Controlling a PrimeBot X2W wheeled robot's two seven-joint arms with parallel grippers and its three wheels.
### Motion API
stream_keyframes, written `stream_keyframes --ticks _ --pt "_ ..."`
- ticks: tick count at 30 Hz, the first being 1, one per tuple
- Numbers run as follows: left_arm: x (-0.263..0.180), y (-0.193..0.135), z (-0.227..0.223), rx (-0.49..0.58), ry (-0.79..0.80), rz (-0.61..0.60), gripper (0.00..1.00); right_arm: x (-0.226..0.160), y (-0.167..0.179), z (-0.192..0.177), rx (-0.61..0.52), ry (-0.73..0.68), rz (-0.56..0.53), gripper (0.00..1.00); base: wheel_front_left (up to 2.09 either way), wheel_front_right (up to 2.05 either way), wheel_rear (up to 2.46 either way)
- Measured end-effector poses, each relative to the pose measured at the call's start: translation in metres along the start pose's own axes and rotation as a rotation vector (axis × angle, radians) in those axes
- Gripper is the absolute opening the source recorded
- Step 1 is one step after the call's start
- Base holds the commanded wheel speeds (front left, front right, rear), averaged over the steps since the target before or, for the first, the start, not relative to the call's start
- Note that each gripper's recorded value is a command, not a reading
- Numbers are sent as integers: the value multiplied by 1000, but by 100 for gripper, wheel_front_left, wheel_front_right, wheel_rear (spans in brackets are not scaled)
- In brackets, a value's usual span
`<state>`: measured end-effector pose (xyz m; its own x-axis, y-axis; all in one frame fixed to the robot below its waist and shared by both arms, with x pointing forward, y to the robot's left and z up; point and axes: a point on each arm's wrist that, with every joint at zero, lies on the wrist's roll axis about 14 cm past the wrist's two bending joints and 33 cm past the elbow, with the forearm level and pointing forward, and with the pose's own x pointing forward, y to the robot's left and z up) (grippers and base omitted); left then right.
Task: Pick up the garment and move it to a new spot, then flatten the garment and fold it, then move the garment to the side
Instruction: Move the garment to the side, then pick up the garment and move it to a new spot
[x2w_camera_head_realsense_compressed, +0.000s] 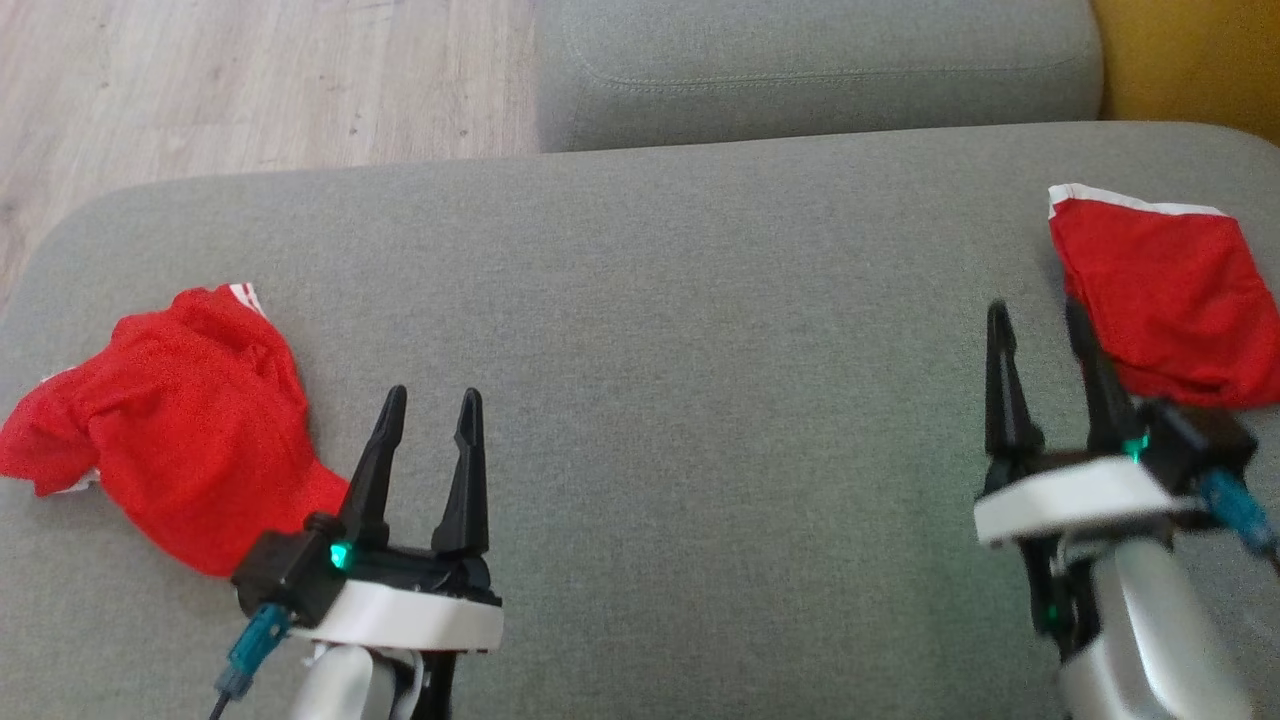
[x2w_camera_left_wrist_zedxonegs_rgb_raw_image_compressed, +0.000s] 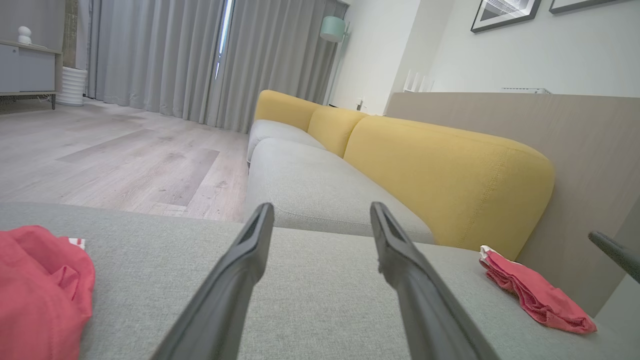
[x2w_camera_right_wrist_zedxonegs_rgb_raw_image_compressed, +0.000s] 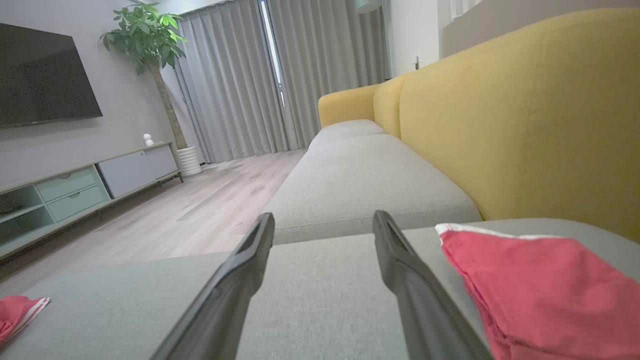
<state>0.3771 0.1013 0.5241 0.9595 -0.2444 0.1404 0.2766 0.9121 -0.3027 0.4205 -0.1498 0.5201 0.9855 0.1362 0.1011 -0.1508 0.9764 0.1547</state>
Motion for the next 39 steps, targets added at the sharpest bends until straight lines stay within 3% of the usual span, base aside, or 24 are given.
stream_keyframes --ticks 8,33,39 --pt "-6 0 -10 -11 30 7 100 -33 -2 -11 45 17 -27 100 0 0 0" --pt "-8 3 -9 -17 26 15 100 -34 2 -16 22 34 -12 100 0 0 0" --pt "-14 12 -6 -11 20 46 100 -31 18 -21 26 51 34 100 0 0 0"
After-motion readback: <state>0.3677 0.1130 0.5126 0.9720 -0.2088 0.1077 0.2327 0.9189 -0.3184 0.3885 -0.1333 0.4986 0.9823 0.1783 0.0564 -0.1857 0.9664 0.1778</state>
